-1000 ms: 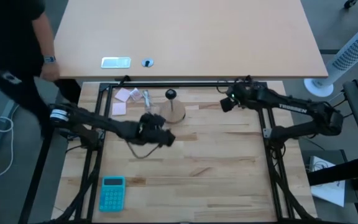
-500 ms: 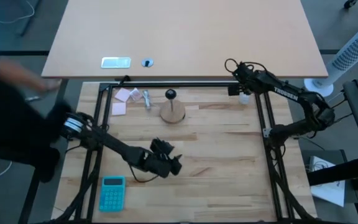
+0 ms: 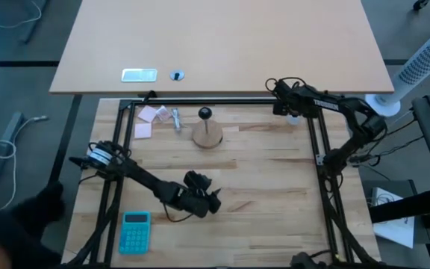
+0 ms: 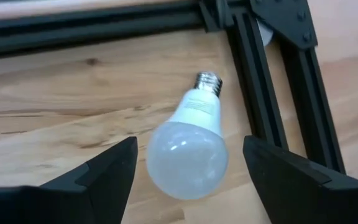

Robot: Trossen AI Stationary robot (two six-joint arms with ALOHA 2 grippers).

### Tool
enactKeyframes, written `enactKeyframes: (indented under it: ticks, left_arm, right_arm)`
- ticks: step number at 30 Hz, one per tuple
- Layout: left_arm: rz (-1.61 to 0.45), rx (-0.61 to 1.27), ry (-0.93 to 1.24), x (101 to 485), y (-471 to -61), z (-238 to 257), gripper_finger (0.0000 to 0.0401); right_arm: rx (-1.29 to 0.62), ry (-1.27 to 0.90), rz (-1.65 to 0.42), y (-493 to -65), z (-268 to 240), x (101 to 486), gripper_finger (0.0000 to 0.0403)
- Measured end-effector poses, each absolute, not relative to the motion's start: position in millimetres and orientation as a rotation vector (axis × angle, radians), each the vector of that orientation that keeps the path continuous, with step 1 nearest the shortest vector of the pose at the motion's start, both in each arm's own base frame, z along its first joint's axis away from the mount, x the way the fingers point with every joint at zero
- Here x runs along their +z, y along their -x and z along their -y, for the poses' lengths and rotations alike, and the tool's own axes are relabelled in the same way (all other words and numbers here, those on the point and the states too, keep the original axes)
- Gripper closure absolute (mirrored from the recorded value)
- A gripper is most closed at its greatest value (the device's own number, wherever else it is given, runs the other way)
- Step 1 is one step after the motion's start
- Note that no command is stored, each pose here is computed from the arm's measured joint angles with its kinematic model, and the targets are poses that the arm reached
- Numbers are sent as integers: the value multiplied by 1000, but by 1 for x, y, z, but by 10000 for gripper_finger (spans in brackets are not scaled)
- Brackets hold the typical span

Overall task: Screw lightbulb
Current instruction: Insert the lightbulb into the lamp

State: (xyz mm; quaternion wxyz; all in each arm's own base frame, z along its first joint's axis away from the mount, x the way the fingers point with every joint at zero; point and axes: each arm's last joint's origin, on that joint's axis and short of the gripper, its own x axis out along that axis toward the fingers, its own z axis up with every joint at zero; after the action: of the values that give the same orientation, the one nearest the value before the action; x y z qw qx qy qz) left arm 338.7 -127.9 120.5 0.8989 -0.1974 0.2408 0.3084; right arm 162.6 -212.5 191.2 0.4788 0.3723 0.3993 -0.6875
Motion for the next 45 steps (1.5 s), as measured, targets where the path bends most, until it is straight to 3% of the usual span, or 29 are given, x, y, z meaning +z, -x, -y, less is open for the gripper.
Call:
enactKeyframes:
  ticks: [9,21,34,45]
  left_arm:
    - [-494,610,417,125,-334,138,146]
    - [-492,609,418,126,-334,139,146]
    - [-481,587,425,133,-332,143,146]
    - [-488,580,399,133,-331,143,146]
  right_arm:
    - [-1702,-967,-990,-163,213,174,119]
    - [-1586,-1017,-983,-162,203,185,123]
    - [-1780,-1135,-593,-159,213,174,120]
    - [-1876,-1124,-439,-157,214,181,127]
